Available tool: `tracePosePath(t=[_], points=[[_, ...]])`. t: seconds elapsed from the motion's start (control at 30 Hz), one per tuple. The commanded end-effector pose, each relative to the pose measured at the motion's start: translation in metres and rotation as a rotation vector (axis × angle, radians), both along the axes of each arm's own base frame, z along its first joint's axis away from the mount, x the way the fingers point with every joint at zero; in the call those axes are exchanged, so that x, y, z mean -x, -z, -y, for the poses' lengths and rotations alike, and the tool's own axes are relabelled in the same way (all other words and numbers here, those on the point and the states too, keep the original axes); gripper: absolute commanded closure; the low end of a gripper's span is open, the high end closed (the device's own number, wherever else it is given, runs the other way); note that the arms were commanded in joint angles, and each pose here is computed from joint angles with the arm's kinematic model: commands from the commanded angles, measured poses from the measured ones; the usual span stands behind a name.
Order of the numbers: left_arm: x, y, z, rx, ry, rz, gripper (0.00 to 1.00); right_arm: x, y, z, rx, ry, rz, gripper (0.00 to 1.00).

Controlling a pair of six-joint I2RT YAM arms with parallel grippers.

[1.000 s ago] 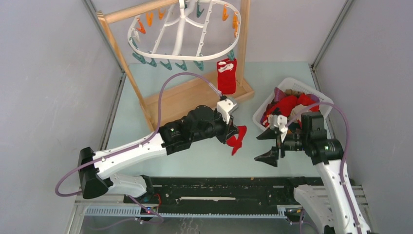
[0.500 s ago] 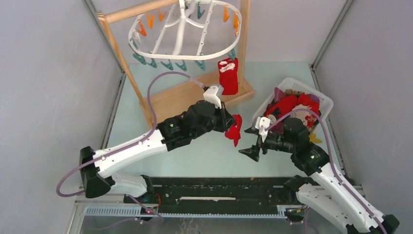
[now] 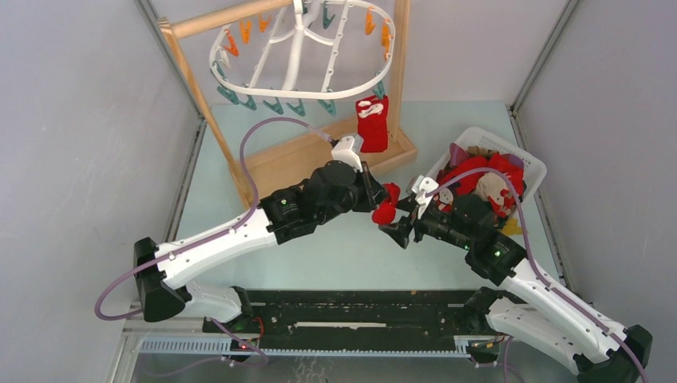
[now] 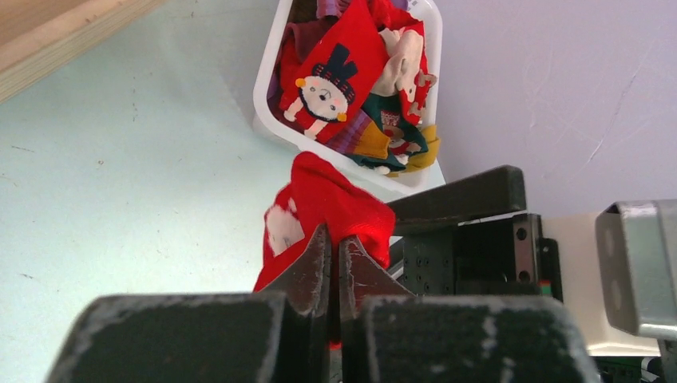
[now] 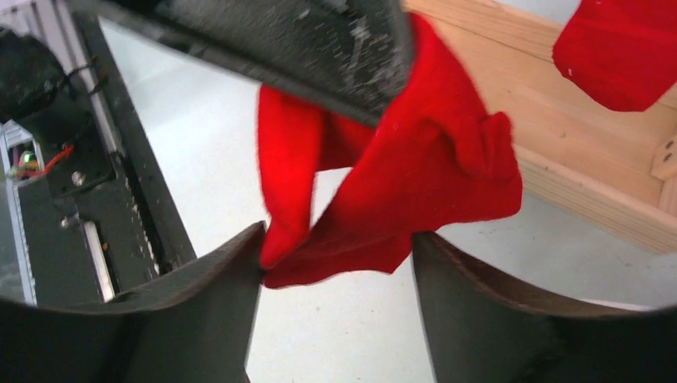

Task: Clip the socks to the hanger
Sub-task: Pick up the sock from the bin.

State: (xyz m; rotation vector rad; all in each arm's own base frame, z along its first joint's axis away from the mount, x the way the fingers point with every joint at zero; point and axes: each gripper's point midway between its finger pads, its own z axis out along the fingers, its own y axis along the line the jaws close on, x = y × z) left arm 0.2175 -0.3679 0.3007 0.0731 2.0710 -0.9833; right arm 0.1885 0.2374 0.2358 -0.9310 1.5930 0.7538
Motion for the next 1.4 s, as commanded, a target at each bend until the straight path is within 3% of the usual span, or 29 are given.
tracePosePath(t=[0.0, 0.1, 0.17, 0.27, 0.5, 0.63, 0.93, 1.13, 1.2, 1.37], points=[[-0.002, -0.037, 0.004, 0.089, -0.007, 0.025, 1.00, -0.021, -0.025, 0.004, -0.069, 0.111, 0.075, 0.37], [-0.001, -0.037, 0.001, 0.087, -0.007, 0.030, 1.00, -0.017, -0.025, 0.004, -0.057, 0.076, 0.091, 0.59], [0.000, -0.036, -0.001, 0.081, -0.005, 0.035, 1.00, -0.013, -0.021, 0.004, -0.038, 0.052, 0.093, 0.63], [0.003, -0.038, -0.003, 0.077, 0.009, 0.046, 1.00, -0.009, -0.017, 0.007, -0.015, 0.019, 0.095, 0.62], [0.010, -0.040, -0.012, 0.075, 0.043, 0.068, 1.00, -0.003, -0.013, 0.008, 0.018, -0.057, 0.132, 0.42], [0.017, -0.041, -0.015, 0.077, 0.079, 0.074, 1.00, -0.007, -0.014, 0.011, 0.025, -0.049, 0.149, 0.44], [0.028, -0.035, -0.018, 0.064, 0.141, 0.073, 1.00, -0.013, -0.039, 0.016, 0.018, -0.042, 0.225, 0.85], [0.034, -0.023, -0.030, 0.028, 0.187, 0.092, 0.99, 0.012, -0.047, 0.020, 0.108, -0.229, 0.315, 0.96], [0.040, -0.014, -0.037, 0.004, 0.231, 0.107, 0.94, 0.022, -0.043, 0.023, 0.178, -0.307, 0.371, 0.96], [0.065, 0.013, -0.053, -0.052, 0.379, 0.148, 0.64, 0.023, -0.035, 0.040, 0.420, -0.405, 0.519, 0.97]])
